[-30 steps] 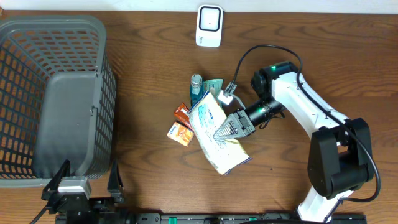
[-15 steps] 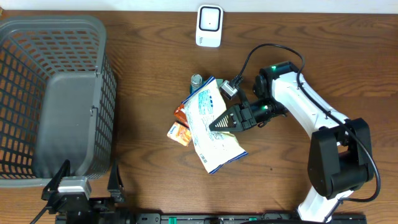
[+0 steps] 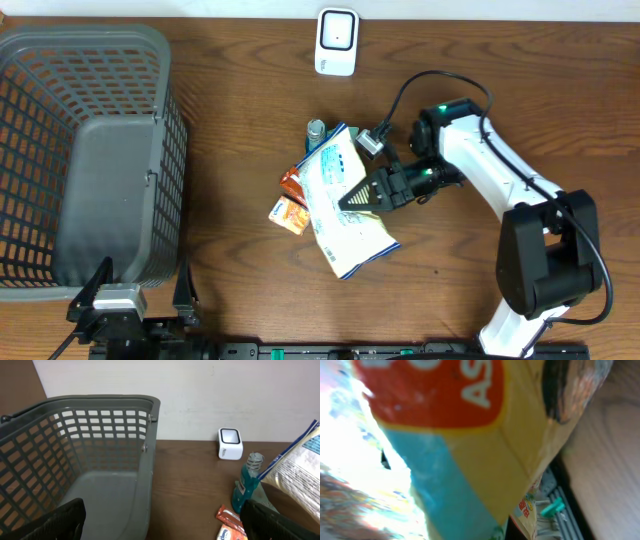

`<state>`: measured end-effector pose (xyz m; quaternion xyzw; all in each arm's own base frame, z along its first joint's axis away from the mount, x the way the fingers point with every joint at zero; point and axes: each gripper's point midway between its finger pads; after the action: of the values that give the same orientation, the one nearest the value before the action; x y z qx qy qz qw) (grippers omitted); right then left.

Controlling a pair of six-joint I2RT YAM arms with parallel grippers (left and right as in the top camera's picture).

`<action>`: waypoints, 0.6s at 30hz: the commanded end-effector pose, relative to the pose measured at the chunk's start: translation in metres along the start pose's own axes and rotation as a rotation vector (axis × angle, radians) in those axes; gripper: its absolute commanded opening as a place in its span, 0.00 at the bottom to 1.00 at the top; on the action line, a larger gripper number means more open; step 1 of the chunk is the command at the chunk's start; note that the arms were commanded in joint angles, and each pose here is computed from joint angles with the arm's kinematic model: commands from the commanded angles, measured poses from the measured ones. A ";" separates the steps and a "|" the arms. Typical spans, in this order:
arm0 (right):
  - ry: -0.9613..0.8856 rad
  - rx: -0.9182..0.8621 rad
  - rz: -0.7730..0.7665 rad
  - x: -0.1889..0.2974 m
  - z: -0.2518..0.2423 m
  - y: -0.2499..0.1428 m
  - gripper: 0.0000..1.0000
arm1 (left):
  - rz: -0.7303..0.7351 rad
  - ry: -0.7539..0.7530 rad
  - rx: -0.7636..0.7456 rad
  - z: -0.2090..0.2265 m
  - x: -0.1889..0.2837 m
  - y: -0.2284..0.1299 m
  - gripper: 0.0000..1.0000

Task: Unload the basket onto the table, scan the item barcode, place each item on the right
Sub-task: 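Carry the snack bag to the scanner and hold it under it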

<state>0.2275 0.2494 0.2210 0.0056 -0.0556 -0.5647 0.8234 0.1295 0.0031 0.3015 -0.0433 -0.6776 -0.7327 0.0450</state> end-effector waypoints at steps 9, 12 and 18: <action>-0.248 0.009 -0.040 0.071 -0.030 -0.011 0.01 | -0.011 -0.009 0.006 -0.002 0.002 0.002 0.98; -0.332 0.115 -0.114 0.100 -0.045 0.002 0.01 | -0.011 -0.010 0.006 -0.002 0.002 0.002 0.98; -0.527 0.290 -0.203 0.126 -0.080 0.052 0.01 | -0.011 -0.009 0.006 -0.002 0.002 0.002 0.98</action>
<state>0.3070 0.1488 0.1623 0.0053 -0.3049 -0.6050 0.7355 0.1295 0.0031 0.3014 -0.0437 -0.6776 -0.7327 0.0451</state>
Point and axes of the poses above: each gripper's point midway between its finger pads, its own x axis back along the fingers, its own z axis along the line the jaws close on, y = z × x, and after that the axes turned 5 degrees about -x, right-handed
